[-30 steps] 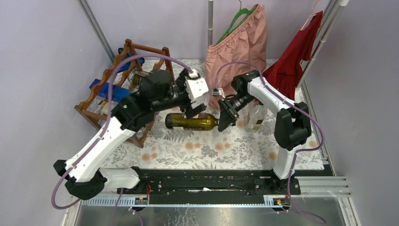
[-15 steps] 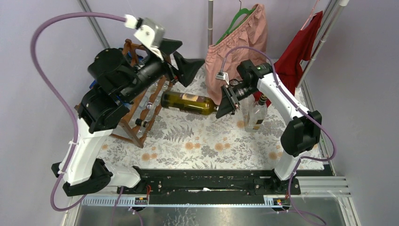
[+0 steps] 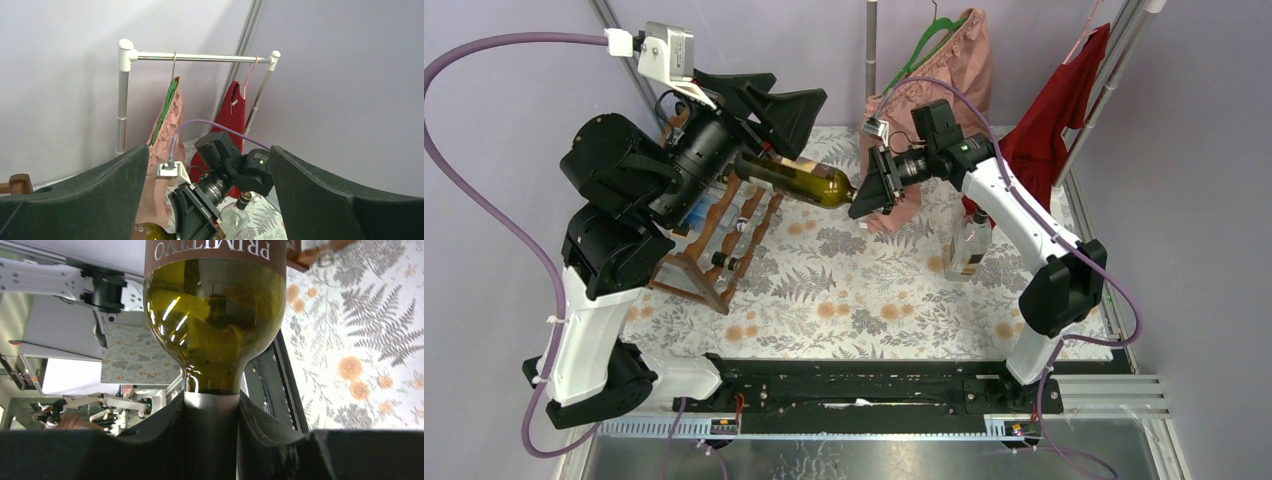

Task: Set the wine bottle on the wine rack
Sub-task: Place the wine bottle in the wine rack.

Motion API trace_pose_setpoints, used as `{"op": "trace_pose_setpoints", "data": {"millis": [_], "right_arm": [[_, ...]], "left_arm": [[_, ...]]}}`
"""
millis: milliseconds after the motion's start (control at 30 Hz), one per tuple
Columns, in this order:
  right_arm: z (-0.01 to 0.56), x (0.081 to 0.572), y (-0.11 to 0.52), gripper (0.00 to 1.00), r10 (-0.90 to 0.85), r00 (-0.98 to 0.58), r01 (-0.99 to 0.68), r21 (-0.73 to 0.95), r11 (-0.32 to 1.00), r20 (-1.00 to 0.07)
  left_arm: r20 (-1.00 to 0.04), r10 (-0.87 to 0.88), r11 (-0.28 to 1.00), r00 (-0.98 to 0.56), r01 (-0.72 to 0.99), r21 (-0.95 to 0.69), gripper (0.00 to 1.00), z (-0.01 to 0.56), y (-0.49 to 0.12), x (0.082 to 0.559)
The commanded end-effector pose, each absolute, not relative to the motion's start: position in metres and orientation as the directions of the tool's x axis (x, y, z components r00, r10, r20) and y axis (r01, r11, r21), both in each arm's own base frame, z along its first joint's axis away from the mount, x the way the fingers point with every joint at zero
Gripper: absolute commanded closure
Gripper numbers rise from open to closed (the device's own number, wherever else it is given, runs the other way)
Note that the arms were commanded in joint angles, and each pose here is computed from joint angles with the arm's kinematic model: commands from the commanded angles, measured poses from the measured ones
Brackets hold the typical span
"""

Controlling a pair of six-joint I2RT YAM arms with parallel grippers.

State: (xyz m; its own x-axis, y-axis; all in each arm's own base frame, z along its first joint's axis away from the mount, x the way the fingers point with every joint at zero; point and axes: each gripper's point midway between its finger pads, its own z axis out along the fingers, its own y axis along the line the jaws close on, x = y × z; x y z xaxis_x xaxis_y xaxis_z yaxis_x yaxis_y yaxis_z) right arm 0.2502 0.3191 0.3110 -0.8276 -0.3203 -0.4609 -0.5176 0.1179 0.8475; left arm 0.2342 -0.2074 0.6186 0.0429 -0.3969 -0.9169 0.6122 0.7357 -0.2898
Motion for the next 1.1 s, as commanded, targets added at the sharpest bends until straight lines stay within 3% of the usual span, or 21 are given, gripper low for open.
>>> {"op": "trace_pose_setpoints", "data": {"millis": [0, 1067], "right_arm": [[0.372, 0.248, 0.342, 1.00, -0.274, -0.783, -0.564, 0.823, -0.065, -0.558], [0.400, 0.241, 0.488, 1.00, -0.256, -0.752, -0.564, 0.794, -0.229, -0.608]], "left_arm": [[-0.882, -0.461, 0.741, 0.099, 0.589, -0.321, 0.05, 0.642, -0.195, 0.235], [-0.908, -0.382, 0.802, 0.171, 0.549, -0.234, 0.01, 0.636, -0.181, 0.236]]}}
